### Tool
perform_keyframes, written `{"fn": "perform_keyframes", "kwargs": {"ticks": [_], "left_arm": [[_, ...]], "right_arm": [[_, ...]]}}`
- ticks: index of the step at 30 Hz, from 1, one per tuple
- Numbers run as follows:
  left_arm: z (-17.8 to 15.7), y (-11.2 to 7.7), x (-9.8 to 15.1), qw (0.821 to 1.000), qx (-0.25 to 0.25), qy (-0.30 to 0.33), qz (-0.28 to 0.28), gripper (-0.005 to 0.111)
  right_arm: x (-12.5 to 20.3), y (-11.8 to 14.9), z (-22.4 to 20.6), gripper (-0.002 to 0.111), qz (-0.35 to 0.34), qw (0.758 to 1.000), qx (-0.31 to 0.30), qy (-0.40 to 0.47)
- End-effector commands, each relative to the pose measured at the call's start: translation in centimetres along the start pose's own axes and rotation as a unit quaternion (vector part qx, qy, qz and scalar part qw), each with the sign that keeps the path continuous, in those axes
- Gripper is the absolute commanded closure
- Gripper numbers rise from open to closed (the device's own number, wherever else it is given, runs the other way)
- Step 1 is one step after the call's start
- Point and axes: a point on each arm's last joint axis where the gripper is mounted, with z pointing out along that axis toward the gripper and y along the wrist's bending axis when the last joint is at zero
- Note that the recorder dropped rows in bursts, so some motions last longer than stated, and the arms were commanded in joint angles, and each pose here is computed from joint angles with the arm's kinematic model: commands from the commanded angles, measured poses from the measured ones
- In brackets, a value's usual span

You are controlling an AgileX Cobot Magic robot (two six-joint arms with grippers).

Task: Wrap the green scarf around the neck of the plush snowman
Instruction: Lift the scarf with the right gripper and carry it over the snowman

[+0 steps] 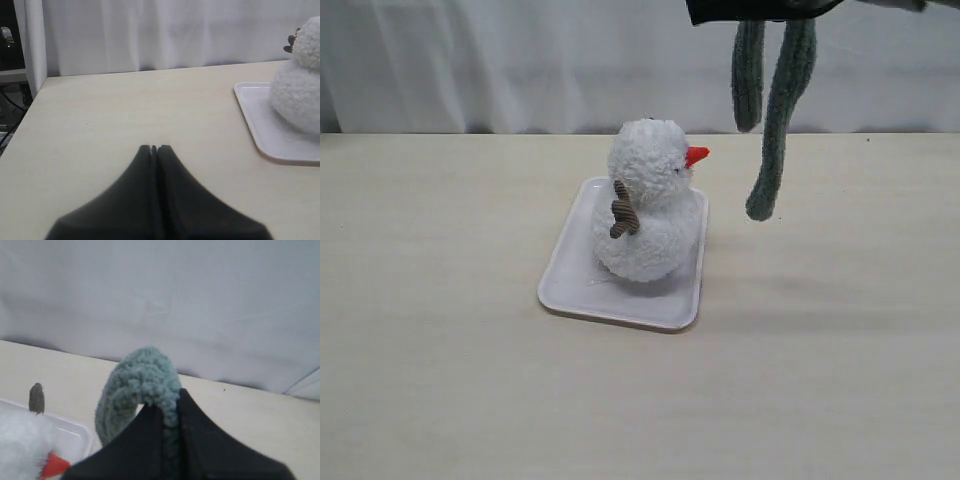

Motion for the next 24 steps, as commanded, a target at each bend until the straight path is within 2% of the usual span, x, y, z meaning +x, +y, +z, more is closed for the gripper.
{"fn": "perform_keyframes", "kwargs": {"ticks": [1,5,12,17,20,22,24], "left_arm": [[0.0,0.0,0.0,1.0,0.003,-0.004,-0.002,0.107],[0.0,0.0,0.0,1.0,0.003,-0.004,-0.002,0.107],[0.0,0.0,0.0,1.0,0.003,-0.004,-0.002,0.107],[0.0,0.0,0.0,1.0,0.003,-0.004,-0.002,0.107],[0.0,0.0,0.0,1.0,0.003,-0.004,-0.002,0.107],[0.0,0.0,0.0,1.0,0.003,-0.004,-0.002,0.107],[0.0,0.0,0.0,1.0,0.003,-0.004,-0.002,0.107]], "right_arm": [[-0.4,2.9,2.7,0.104,0.015,0.996,-0.048,0.068],[0.1,6.6,5.4,0.104,0.01,0.988,-0.09,0.123],[2.1,10.7,9.3,0.104,0.009,0.98,-0.1,0.173],[2.1,10.0,9.8,0.104,-0.029,0.985,-0.053,0.159],[2.0,7.9,9.7,0.104,-0.083,0.982,0.05,0.163],[1.7,7.3,9.8,0.104,-0.082,0.982,0.06,0.158],[1.8,7.2,10.2,0.104,-0.066,0.984,0.042,0.162]]}}
